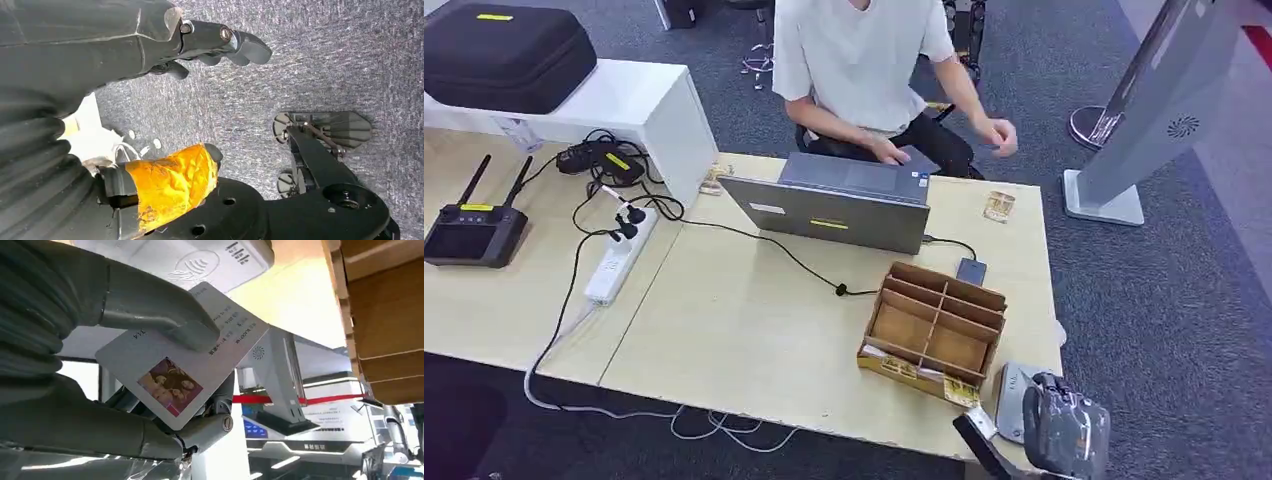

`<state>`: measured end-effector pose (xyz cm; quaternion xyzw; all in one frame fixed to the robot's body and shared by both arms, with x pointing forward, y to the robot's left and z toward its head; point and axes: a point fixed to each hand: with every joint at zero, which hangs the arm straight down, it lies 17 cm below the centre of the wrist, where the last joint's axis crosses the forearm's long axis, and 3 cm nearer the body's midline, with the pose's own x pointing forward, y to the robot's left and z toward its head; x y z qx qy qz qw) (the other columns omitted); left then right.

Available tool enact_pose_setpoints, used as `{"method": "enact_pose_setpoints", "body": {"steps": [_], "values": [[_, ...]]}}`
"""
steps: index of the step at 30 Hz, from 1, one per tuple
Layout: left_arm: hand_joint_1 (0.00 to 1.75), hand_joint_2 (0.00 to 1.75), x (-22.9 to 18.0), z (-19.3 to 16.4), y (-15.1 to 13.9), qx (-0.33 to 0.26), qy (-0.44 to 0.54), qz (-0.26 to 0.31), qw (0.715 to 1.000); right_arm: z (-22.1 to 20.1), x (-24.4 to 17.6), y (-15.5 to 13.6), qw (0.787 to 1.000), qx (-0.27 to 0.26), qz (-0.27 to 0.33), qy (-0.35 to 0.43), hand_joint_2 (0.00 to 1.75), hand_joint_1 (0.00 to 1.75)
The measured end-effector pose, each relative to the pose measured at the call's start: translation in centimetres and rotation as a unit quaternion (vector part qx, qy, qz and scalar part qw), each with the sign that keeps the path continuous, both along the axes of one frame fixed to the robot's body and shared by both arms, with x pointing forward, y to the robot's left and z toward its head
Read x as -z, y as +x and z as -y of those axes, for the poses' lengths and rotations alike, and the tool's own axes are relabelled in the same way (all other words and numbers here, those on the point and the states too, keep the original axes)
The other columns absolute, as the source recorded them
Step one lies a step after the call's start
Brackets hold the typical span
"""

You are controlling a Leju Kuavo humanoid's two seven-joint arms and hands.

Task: Pass the card to the sensor for recognition and then transmit it.

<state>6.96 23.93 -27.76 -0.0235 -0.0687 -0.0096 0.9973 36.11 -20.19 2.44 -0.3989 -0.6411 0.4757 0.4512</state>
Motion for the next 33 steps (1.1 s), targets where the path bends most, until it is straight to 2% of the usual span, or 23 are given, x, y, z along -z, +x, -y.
{"method": "enact_pose_setpoints", "body": {"steps": [2, 5, 13, 19, 22, 27, 33], "values": [[0.0, 1.75, 0.0, 0.0, 0.0, -0.001, 0.0, 0.0, 1.0, 0.0, -0.6, 0.3, 1.0, 0.001, 0.006, 0.001, 1.75, 1.75], [0.0, 1.75, 0.0, -0.1, -0.1, 0.01, 0.0, -0.001, 1.0, 0.0, -4.5, 2.0, 0.998, 0.001, 0.056, 0.001, 1.75, 1.75], [0.0, 1.75, 0.0, -0.5, -0.1, 0.03, 0.001, -0.001, 1.0, 0.0, -21.9, 10.3, 0.976, -0.009, 0.219, -0.023, 1.75, 1.75], [0.0, 1.75, -0.1, -0.6, 0.2, 0.046, -0.002, 0.006, 0.999, -2.1, -30.7, 14.6, 0.96, -0.009, 0.273, -0.058, 1.75, 1.75], [0.0, 1.75, -0.2, -0.4, 0.4, 0.051, -0.007, 0.012, 0.999, -3.1, -33.0, 16.2, 0.956, -0.007, 0.285, -0.074, 1.75, 1.75], [0.0, 1.75, -0.2, -0.3, 0.7, 0.066, -0.008, 0.018, 0.998, -4.7, -35.4, 20.1, 0.959, 0.008, 0.269, -0.088, 1.75, 1.75], [0.0, 1.75, -0.2, -0.3, 0.7, 0.075, -0.01, 0.02, 0.997, -7.6, -34.4, 23.3, 0.963, 0.003, 0.235, -0.136, 1.75, 1.75]]}}
